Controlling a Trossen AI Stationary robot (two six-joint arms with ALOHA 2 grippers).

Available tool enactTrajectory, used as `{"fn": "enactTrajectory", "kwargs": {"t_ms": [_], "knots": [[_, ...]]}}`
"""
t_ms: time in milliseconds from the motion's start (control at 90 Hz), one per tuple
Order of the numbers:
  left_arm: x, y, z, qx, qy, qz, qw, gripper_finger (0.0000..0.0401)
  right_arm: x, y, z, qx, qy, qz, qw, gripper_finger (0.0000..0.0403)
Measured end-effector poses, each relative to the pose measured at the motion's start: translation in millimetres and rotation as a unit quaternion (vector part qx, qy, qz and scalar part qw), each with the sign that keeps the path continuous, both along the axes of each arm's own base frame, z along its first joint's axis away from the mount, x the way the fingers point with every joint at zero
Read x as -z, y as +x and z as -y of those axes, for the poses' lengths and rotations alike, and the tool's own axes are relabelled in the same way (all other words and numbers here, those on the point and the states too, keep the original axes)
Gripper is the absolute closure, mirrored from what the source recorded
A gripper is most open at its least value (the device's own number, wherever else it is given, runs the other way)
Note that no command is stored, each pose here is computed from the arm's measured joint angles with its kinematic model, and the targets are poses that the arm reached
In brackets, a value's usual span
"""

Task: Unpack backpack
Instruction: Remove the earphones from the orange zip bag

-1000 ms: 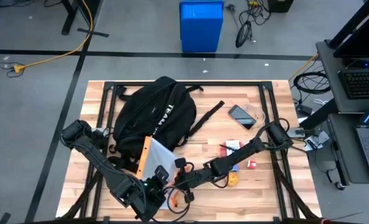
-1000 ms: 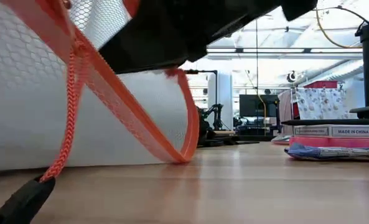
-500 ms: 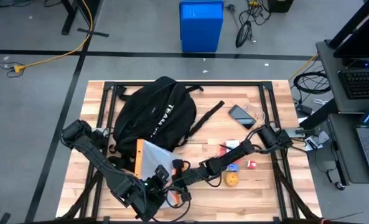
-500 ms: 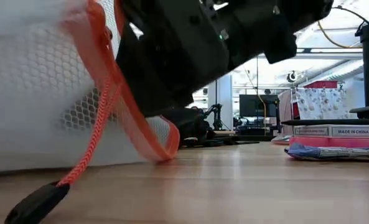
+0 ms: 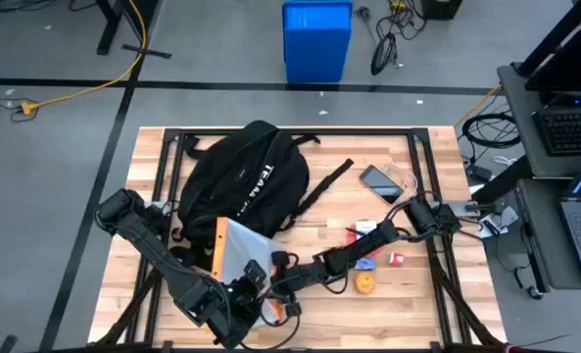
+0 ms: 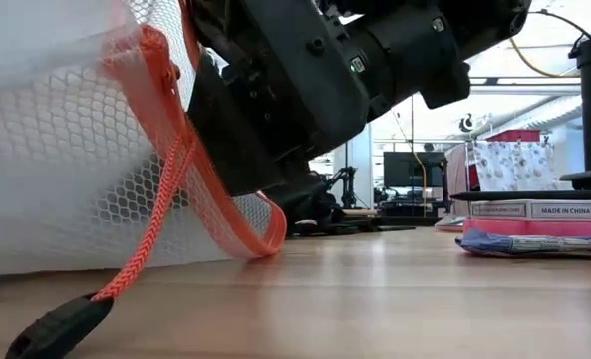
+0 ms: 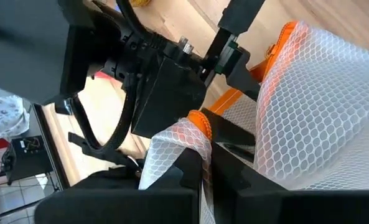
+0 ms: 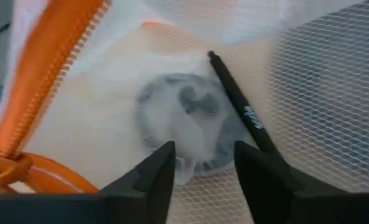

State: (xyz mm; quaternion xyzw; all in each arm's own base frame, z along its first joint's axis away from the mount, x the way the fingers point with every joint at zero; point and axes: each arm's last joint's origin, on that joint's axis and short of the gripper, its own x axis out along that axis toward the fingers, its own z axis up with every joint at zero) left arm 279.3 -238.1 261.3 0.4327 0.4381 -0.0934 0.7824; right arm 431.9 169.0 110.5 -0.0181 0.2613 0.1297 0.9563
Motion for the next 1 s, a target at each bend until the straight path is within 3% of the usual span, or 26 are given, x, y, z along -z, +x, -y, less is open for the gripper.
{"fn": "enactTrajectory", "kwargs": {"t_ms": [233, 567, 1000], "knots": [[0, 0, 0, 0.006, 0.01, 0.002, 1.0, 0.0401, 0, 1, 2, -0.016, 0.002, -0.001, 1.0, 0.0393], [0, -2, 2, 0.008, 0.01, 0.003, 1.0, 0.0401, -4, -5, -1, -0.023, -0.011, -0.028, 0.999, 0.0403], [0, -8, 6, 0.006, 0.012, -0.002, 1.0, 0.0401, -43, -27, -12, -0.011, -0.048, -0.056, 0.997, 0.0403]]}}
